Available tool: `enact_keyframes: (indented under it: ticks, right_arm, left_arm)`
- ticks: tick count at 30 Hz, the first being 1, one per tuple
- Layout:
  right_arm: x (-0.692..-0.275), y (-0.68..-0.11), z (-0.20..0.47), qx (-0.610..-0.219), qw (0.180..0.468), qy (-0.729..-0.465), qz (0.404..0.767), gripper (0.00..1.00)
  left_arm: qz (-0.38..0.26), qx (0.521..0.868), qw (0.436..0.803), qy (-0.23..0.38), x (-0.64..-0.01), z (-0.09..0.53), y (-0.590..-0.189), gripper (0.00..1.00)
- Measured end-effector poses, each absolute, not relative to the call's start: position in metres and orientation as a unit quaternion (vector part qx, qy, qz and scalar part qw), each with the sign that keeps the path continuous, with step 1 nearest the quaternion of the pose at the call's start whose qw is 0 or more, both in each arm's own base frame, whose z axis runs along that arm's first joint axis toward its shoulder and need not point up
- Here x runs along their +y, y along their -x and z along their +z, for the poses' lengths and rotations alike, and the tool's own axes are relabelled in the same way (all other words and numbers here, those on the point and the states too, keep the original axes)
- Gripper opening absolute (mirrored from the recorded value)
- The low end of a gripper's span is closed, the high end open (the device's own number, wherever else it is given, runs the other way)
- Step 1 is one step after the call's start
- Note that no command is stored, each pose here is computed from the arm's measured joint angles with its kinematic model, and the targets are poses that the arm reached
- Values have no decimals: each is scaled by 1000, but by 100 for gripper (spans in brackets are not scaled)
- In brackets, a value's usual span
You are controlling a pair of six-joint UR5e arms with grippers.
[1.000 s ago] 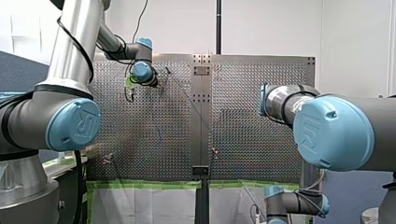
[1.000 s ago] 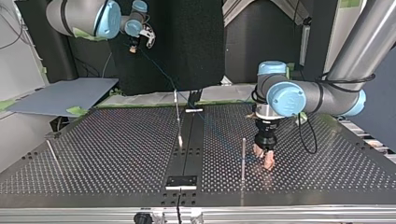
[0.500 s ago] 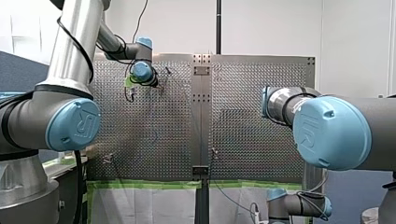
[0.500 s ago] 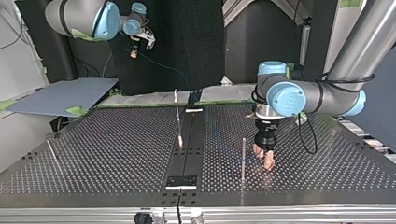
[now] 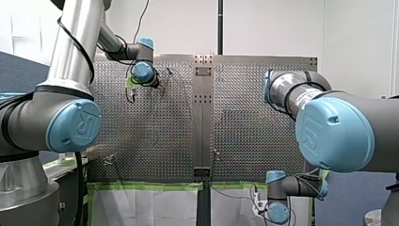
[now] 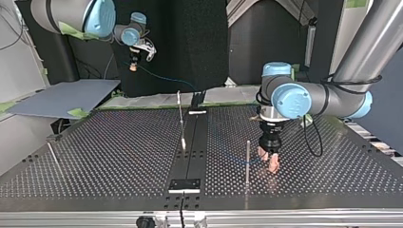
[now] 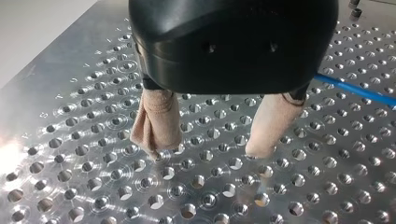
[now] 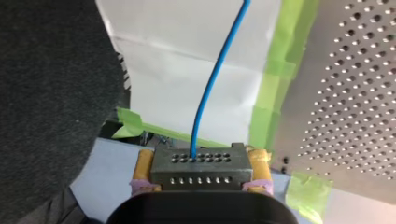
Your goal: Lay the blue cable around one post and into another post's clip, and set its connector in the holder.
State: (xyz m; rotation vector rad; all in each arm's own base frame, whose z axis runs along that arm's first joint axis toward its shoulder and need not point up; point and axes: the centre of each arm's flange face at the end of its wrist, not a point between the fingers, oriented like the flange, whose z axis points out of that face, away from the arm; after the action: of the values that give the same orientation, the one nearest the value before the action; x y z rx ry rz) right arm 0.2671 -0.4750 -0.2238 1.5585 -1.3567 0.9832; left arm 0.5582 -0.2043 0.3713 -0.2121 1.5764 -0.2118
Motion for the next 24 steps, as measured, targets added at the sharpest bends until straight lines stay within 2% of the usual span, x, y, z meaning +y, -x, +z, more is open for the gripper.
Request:
enact_keyframes:
  ticks: [9,17,24]
  right_arm:
    - [-470,-272,-190,-529,413,-639,376,20]
    - [-478,-281,-159,-519,418,-636,390,20]
    - [-487,-284,-128,-518,410,-633,405,20]
  left_arm:
    - [-95,706,695,95,-204,371,-558,100]
    - [-96,706,695,94,-205,371,-558,100]
    - [-96,706,695,95,-205,371,-558,100]
